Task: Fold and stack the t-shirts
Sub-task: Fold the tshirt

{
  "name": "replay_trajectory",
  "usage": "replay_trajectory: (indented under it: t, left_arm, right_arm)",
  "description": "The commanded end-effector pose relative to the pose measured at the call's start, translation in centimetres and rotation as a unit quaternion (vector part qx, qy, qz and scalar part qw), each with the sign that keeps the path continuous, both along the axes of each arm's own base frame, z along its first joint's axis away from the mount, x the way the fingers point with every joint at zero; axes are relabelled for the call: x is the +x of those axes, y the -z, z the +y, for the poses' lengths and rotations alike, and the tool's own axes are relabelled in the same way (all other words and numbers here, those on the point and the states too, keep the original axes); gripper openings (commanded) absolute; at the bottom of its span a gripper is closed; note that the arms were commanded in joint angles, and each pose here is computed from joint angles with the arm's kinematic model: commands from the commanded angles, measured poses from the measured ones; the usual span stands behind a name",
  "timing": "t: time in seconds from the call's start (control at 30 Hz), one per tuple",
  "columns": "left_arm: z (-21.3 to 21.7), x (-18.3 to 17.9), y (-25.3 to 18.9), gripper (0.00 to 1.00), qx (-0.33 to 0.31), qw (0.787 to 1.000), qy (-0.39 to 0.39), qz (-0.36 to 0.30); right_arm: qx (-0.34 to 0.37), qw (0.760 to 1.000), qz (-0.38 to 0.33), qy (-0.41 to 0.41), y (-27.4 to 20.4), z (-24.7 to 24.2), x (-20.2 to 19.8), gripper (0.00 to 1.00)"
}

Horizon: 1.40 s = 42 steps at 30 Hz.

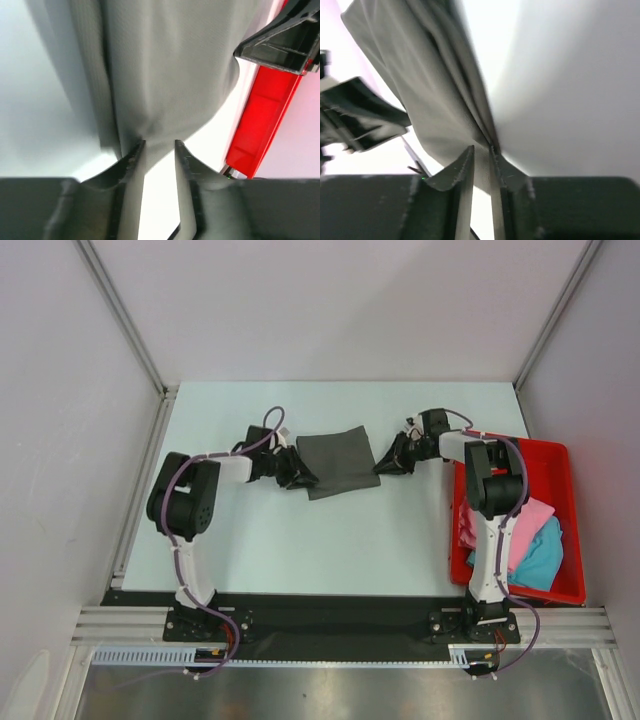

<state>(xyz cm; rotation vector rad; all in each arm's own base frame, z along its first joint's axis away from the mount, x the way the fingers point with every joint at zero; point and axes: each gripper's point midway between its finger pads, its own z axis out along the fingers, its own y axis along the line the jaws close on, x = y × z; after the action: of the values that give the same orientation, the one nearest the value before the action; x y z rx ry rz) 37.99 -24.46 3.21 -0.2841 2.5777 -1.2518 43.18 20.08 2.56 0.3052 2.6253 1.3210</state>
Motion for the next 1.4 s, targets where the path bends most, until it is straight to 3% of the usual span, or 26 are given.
replay_trajectory:
  t: [0.0,0.13,0.27,0.43,0.6,0.8,1.03,1.2,1.27,1.3,1.37]
  left_arm:
    - [0.9,0.0,-4.9,0.37,0.035,0.997,0.012,-0.067]
    - [1.1,2.2,-9.1,0.41,0.024,0.993,0.013,-0.114]
    - [0.3,5.9,-9.0,0.33,-0.024,0.995,-0.005,-0.1]
    - [0.0,11.4,-7.1,0.27,-0.078,0.991,-0.045,-0.097]
    - [1.2,14.1,-5.1,0.26,-0.099,0.987,-0.084,-0.091]
    - [2.9,14.5,-1.5,0.22,-0.092,0.987,-0.116,-0.061]
    - [4.1,13.3,0.6,0.22,-0.059,0.991,-0.111,-0.046]
    - [4.1,14.1,-2.8,0.29,-0.046,0.992,-0.086,-0.079]
    - [4.4,14.0,-4.3,0.34,-0.033,0.993,-0.081,-0.08]
    - [4.5,14.2,-7.1,0.36,-0.026,0.991,-0.071,-0.113]
    - [5.4,13.6,-8.9,0.4,0.011,0.99,-0.075,-0.116]
  right_arm:
    - [-0.067,0.995,-0.074,-0.024,-4.7,-1.0,0.7,0.24]
    - [-0.065,0.99,-0.119,-0.031,-7.2,-0.5,2.4,0.32]
    - [-0.008,0.99,-0.142,-0.024,-9.0,3.0,5.5,0.34]
    - [0.065,0.985,-0.161,0.006,-9.9,6.9,9.4,0.28]
    - [0.106,0.983,-0.141,0.052,-7.1,8.3,12.0,0.18]
    - [0.088,0.979,-0.153,0.105,-4.2,6.8,15.7,0.15]
    - [0.057,0.97,-0.095,0.216,-1.2,1.5,19.3,0.2]
    - [0.06,0.973,-0.103,0.196,-3.7,0.8,20.0,0.22]
    - [0.039,0.974,-0.145,0.17,-6.7,0.2,20.1,0.26]
    - [0.022,0.978,-0.134,0.161,-7.0,-0.2,19.4,0.29]
    - [0.004,0.976,-0.167,0.141,-10.1,-0.9,19.2,0.4]
